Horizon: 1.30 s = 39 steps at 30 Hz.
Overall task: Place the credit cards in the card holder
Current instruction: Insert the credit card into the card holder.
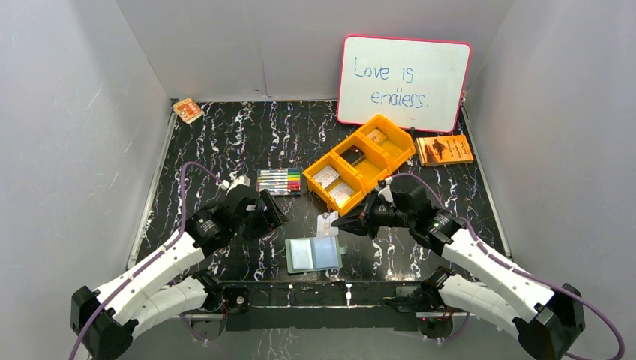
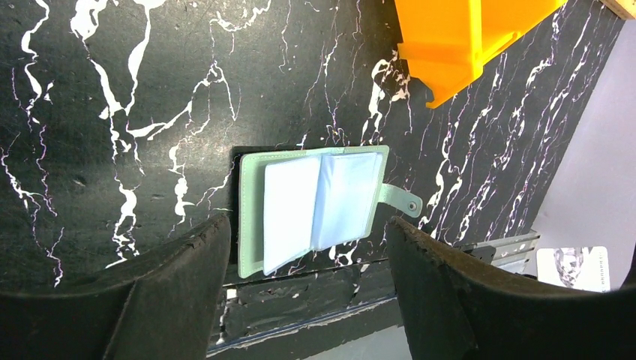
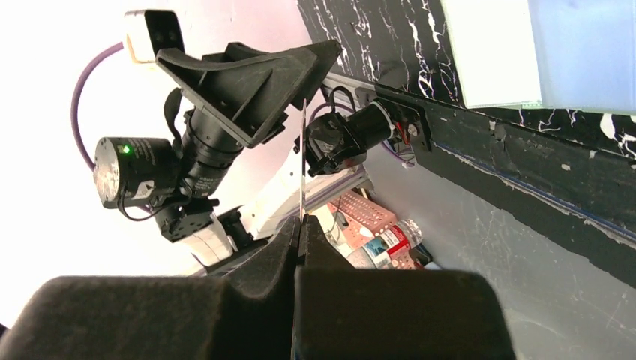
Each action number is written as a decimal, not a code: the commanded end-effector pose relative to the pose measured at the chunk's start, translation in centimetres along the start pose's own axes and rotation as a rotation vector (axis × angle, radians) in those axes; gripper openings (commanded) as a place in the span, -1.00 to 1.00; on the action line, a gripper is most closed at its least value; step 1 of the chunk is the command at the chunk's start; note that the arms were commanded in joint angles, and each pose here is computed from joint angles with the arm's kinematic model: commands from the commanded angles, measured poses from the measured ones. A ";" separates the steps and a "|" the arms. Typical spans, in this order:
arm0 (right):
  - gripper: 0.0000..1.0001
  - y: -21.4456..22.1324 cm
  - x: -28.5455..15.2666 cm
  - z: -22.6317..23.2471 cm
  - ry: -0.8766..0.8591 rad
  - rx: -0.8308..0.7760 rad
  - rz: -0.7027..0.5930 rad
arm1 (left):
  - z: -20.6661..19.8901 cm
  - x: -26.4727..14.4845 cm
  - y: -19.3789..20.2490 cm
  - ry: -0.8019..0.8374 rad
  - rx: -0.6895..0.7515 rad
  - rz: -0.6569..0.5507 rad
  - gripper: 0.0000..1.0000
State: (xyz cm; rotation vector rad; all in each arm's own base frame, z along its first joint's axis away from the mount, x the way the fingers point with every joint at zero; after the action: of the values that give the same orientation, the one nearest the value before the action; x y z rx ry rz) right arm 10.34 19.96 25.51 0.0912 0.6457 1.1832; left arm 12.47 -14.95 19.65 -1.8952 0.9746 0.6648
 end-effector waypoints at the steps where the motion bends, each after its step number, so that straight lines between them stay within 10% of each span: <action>1: -1.00 0.4 -0.8 1.9 -0.033 0.055 -0.045 | 0.1 -0.6 -0.2 -0.009 -0.022 -0.025 0.45; 8: -1.00 0.2 -0.7 2.8 -0.020 -0.065 -0.089 | 0.1 -0.5 -0.1 -0.007 -0.012 -0.016 0.45; 18: -1.00 -2.9 1.8 -0.7 0.270 -0.883 -0.114 | 0.7 2.2 2.9 0.098 0.066 0.190 0.47; 39: -1.00 -4.4 8.5 -7.4 0.193 -0.772 0.096 | 3.8 6.7 5.7 -0.070 0.097 0.321 0.29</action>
State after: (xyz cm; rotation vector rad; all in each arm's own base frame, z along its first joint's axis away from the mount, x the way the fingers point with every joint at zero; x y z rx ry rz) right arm 11.70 22.83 14.07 -0.6791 0.3813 1.4699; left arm 11.38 -16.11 10.94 -1.6692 1.2598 0.8348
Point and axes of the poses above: each gripper's point midway between its finger pads, its own x axis out along the fingers, its own z axis along the line the jaws close on, y = z × x, the point moved 9 cm from there along -x, back along the fingers, and after that the axes turned 10 degrees about x, right-handed, at the moved point
